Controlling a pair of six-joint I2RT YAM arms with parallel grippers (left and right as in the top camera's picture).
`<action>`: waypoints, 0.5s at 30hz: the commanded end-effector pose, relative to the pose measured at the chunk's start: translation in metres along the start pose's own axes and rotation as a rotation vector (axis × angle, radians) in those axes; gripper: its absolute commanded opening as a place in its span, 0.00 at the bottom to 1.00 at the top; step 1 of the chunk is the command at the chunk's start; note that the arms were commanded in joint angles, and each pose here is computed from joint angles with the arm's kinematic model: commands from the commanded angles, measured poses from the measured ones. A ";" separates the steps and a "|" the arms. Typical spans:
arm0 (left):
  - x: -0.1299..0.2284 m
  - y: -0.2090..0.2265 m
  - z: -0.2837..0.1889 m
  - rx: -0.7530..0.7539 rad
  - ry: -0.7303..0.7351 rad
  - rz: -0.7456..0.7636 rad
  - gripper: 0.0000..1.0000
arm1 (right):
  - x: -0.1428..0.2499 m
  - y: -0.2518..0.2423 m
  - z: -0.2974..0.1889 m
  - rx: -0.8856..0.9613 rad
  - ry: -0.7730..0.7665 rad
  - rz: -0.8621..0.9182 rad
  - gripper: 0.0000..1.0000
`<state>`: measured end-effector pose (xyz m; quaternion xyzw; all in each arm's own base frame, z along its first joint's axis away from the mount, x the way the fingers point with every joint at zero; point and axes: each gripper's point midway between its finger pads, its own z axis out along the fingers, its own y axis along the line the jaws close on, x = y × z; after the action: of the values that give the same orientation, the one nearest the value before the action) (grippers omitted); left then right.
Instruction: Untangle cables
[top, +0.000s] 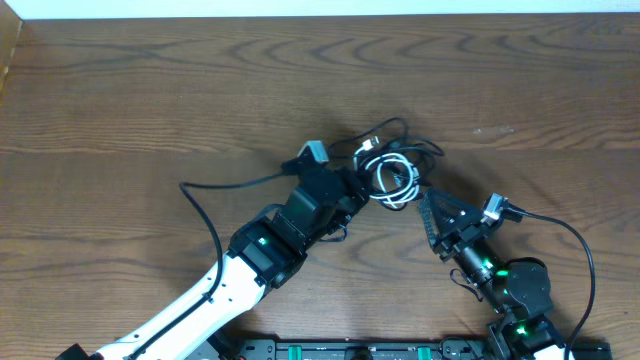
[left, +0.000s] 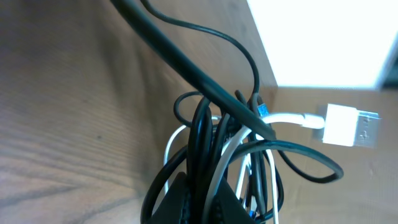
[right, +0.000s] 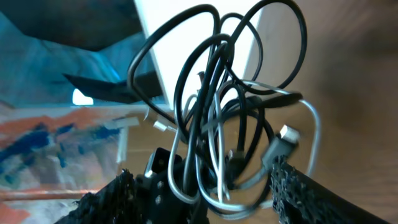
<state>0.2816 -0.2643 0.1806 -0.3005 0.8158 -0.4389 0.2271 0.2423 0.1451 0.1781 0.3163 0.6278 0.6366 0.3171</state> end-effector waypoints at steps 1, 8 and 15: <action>-0.017 0.000 -0.002 0.001 -0.101 -0.192 0.08 | 0.014 -0.013 -0.001 0.048 0.083 -0.049 0.67; -0.004 -0.017 -0.002 0.064 -0.016 -0.217 0.08 | 0.021 -0.055 -0.007 0.225 0.109 0.089 0.63; 0.004 -0.018 -0.002 0.064 0.012 -0.210 0.08 | 0.008 -0.056 -0.006 0.229 0.022 0.183 0.61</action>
<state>0.2864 -0.2672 0.1904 -0.3805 0.7687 -0.4756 0.1951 0.2290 0.1531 0.1241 0.3643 0.6851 0.5911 0.2202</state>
